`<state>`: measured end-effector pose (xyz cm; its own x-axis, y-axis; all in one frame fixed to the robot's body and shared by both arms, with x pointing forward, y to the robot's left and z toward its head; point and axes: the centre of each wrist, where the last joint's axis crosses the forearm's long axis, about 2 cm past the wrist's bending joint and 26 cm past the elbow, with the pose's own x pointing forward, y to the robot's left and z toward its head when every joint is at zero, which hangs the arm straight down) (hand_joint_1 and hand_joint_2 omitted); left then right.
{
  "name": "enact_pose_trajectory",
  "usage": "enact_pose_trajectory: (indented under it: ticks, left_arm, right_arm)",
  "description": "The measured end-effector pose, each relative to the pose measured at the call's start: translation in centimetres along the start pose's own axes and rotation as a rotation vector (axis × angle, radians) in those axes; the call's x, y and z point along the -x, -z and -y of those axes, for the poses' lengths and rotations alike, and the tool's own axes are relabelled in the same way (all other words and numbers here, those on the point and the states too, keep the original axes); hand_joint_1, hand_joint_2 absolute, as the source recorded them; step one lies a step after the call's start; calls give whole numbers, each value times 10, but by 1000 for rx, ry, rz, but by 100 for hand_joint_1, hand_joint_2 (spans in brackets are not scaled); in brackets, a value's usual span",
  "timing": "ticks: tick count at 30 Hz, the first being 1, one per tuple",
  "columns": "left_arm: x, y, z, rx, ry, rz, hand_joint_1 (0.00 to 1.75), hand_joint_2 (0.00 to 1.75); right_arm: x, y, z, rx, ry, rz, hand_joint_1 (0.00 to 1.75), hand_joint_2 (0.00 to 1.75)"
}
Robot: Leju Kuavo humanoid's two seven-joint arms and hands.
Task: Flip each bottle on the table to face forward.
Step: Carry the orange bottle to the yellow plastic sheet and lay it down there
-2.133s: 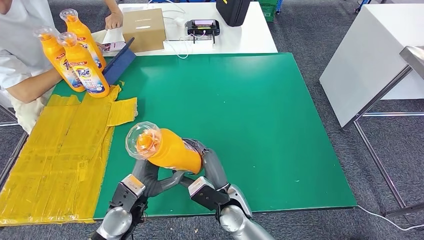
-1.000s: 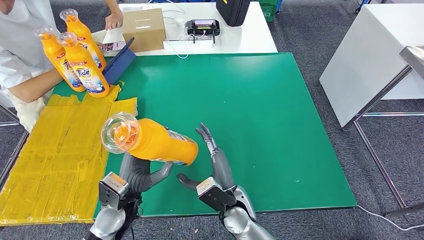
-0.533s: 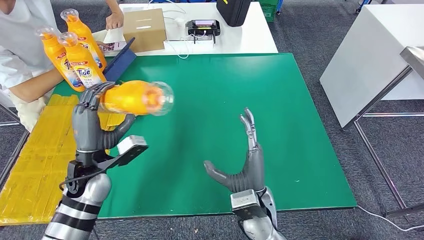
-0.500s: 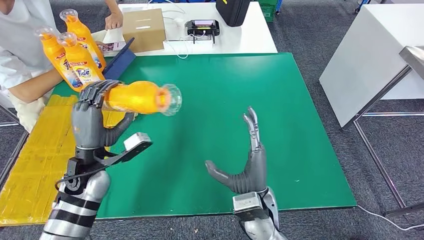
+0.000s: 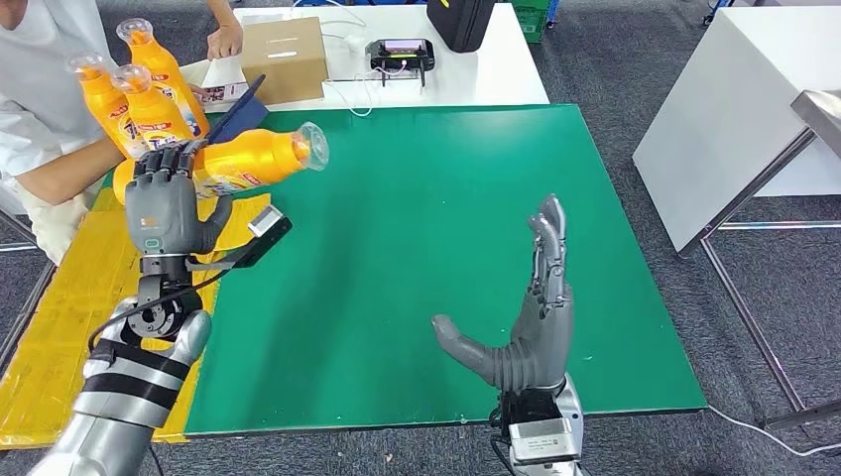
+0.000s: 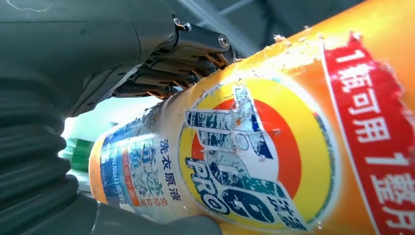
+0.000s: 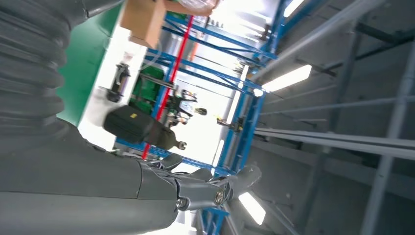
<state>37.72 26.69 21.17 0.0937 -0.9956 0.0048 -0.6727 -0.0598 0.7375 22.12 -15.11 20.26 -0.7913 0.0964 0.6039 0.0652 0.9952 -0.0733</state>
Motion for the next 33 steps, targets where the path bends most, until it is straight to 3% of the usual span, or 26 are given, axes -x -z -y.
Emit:
enact_pose_trajectory:
  ticks: [4, 8, 15, 23, 33]
  left_arm:
    - [9, 4, 25, 117, 159, 44, 175, 175]
    - [22, -7, 54, 318, 326, 115, 175, 175]
    - [45, -28, 86, 650, 525, 129, 175, 175]
    - [54, -30, 95, 772, 581, 108, 175, 175]
    - [59, -34, 97, 789, 585, 81, 175, 175]
  right_arm:
    - [-7, 7, 5, 7, 23, 20, 0, 175]
    - [-9, 13, 8, 7, 27, 37, 0, 175]
    - [-9, 19, 8, -10, 15, 47, 0, 175]
    - [-8, 23, 7, -22, 15, 44, 0, 175]
    - [-5, 22, 5, -30, 14, 34, 0, 175]
